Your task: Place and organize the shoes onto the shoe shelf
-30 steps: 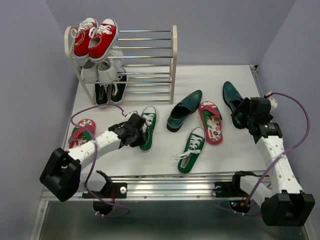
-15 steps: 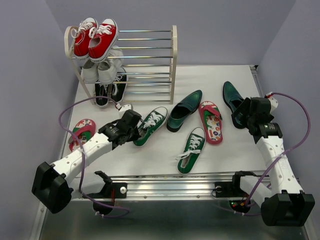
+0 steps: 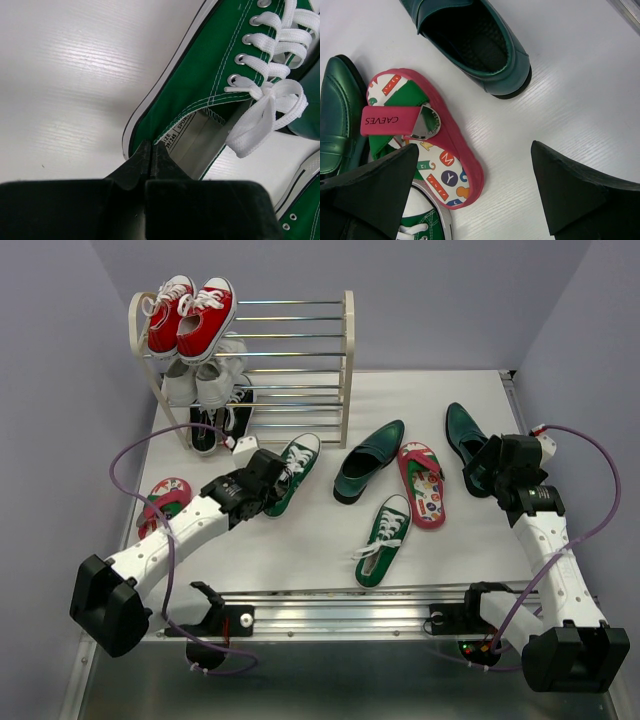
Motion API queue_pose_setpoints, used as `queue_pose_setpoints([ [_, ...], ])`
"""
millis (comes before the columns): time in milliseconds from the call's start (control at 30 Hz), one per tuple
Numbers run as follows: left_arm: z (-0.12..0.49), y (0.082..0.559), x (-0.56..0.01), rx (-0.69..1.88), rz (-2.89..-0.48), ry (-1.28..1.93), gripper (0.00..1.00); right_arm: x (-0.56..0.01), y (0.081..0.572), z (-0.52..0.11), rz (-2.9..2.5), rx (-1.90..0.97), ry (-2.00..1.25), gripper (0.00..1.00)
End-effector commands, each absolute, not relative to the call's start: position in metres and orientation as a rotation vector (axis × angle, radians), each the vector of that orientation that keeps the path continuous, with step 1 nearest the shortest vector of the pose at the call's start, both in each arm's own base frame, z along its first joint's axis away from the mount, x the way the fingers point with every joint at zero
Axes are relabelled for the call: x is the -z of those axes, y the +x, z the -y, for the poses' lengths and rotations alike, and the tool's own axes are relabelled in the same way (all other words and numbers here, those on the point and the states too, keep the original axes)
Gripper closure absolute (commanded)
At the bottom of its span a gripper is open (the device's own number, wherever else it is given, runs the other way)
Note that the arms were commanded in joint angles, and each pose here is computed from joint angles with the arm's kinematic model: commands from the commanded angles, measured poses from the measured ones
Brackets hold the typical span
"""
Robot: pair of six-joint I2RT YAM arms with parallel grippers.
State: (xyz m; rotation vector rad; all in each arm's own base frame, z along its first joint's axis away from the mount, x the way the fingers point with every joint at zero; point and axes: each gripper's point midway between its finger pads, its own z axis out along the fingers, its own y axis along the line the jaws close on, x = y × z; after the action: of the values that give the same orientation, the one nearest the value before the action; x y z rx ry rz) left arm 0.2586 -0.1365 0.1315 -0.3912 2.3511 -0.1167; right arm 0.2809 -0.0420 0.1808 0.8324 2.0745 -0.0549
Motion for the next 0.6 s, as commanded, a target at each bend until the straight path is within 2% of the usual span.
queue_pose_setpoints([
  [0,0.144,0.298,-0.177,0.202,-2.161,-0.526,1.0,-0.191,0.285,0.046,-2.022,0.054,0.822,0.0],
  [300,0.123,0.359,-0.199,0.273,-2.006,-0.7,1.0,-0.187,0.287,0.044,-2.045,0.048,0.814,0.0],
  [567,0.115,0.392,-0.216,0.256,-1.94,-0.758,1.0,-0.186,0.287,0.044,-2.047,0.055,0.815,0.0],
])
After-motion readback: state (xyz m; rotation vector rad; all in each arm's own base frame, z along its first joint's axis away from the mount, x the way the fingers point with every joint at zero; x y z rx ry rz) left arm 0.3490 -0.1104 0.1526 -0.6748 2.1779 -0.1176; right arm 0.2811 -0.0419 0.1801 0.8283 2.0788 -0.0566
